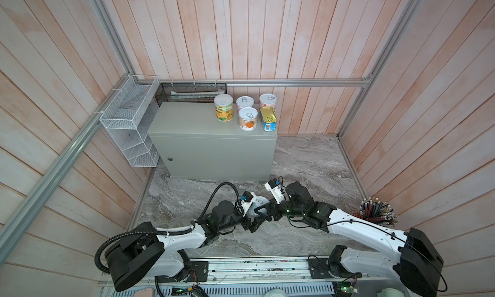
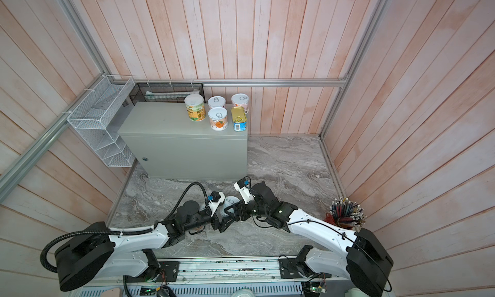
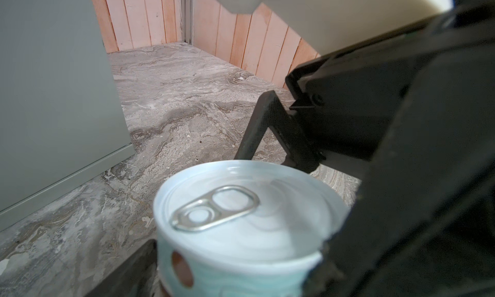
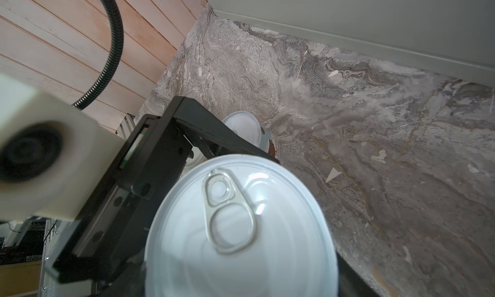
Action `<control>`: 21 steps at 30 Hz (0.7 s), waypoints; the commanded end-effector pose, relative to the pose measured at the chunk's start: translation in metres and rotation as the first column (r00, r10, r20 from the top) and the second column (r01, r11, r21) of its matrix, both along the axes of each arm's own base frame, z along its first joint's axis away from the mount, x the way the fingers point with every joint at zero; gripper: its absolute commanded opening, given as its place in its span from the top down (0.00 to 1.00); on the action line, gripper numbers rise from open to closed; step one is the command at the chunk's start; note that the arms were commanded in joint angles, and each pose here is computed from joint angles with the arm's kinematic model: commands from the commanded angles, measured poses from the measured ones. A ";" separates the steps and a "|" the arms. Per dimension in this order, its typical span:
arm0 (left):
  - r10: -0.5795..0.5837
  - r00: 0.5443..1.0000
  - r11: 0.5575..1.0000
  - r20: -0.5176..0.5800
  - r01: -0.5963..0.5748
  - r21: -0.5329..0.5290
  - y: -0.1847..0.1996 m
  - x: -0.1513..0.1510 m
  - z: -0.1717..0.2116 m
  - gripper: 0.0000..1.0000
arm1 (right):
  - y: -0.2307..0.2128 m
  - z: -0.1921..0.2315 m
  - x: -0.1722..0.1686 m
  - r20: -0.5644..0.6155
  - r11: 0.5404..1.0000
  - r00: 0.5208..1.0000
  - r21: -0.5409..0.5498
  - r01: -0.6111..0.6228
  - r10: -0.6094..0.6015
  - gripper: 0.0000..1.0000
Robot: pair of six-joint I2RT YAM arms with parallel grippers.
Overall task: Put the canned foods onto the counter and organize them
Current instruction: 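Close the left gripper on the pale blue can held by the right gripper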
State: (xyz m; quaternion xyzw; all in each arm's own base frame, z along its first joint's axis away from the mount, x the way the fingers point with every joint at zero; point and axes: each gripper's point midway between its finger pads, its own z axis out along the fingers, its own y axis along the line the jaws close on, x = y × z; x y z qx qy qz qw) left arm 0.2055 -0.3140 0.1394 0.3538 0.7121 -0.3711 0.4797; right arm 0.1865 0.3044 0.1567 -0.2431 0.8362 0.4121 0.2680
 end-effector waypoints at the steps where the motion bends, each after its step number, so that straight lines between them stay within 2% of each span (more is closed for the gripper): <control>1: -0.002 0.999 0.999 0.050 0.004 -0.041 -0.008 0.006 0.020 0.04 | 0.015 0.028 -0.002 0.041 0.996 0.998 0.078 -0.050 0.047 0.29; 9: 0.002 0.998 0.999 0.060 0.001 -0.046 -0.007 0.005 0.021 0.22 | 0.016 0.028 -0.004 0.044 0.995 0.997 0.076 -0.060 0.057 0.29; 17: 0.007 0.998 0.999 0.057 -0.004 -0.052 -0.006 0.006 0.022 0.31 | 0.012 0.024 -0.007 0.036 0.997 0.998 0.060 -0.056 0.054 0.24; 21: 0.022 0.998 0.998 0.053 -0.019 -0.054 -0.005 0.008 0.022 0.32 | 0.008 0.025 -0.007 0.045 0.997 0.998 0.062 -0.048 0.045 0.16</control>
